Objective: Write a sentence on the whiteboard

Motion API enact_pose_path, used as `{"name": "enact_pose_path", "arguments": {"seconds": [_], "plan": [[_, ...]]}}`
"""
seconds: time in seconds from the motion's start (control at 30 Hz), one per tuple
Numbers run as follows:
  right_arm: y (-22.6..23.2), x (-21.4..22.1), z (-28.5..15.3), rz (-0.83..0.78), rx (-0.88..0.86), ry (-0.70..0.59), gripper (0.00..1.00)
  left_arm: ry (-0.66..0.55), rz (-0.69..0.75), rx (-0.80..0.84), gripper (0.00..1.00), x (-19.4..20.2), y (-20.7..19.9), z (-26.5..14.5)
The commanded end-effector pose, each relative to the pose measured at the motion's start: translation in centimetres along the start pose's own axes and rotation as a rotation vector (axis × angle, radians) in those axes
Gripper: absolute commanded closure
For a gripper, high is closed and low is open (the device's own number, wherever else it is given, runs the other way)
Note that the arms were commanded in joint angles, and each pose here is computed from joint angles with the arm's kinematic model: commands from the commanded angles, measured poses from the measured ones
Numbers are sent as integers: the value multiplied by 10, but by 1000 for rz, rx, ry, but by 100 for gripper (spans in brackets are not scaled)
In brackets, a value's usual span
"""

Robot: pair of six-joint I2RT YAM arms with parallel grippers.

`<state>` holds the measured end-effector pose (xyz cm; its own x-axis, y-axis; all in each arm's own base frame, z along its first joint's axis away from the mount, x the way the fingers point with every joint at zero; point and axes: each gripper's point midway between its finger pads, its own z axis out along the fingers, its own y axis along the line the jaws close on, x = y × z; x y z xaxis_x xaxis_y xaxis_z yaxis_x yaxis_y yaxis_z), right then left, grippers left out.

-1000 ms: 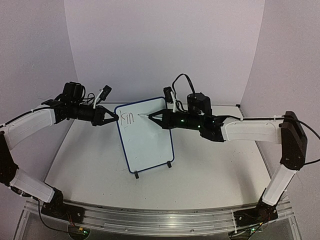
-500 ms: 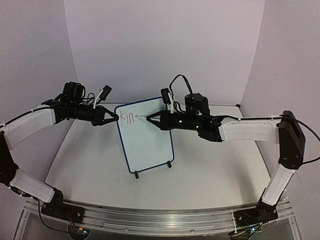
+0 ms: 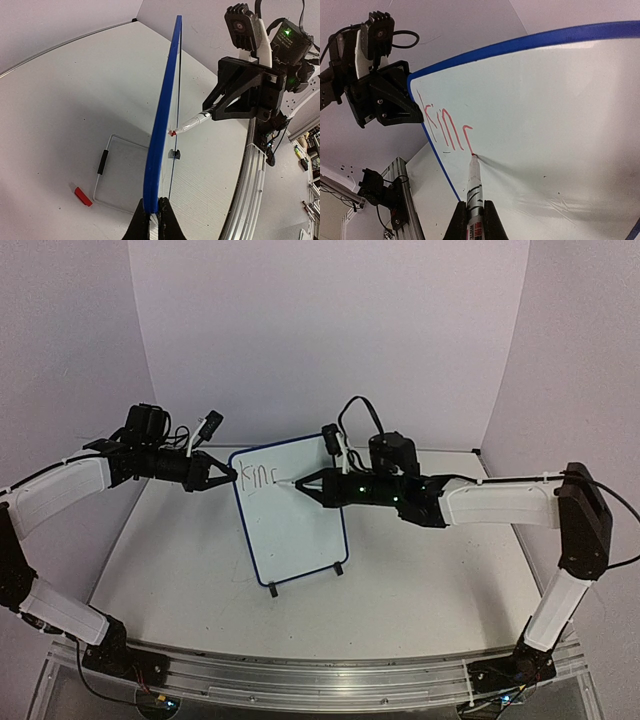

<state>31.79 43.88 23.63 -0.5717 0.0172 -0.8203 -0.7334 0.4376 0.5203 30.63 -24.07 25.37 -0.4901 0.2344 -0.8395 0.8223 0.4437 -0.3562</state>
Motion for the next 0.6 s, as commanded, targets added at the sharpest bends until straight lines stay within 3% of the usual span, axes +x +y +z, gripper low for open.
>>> {"name": "enact_pose_path", "arguments": {"seconds": [0.0, 0.57], "plan": [[4, -42, -12, -49, 51, -108, 100, 55, 15, -19, 100, 12, 1, 5], [13, -76, -13, -91, 48, -178, 100, 61, 16, -18, 100, 13, 0, 6]]}}
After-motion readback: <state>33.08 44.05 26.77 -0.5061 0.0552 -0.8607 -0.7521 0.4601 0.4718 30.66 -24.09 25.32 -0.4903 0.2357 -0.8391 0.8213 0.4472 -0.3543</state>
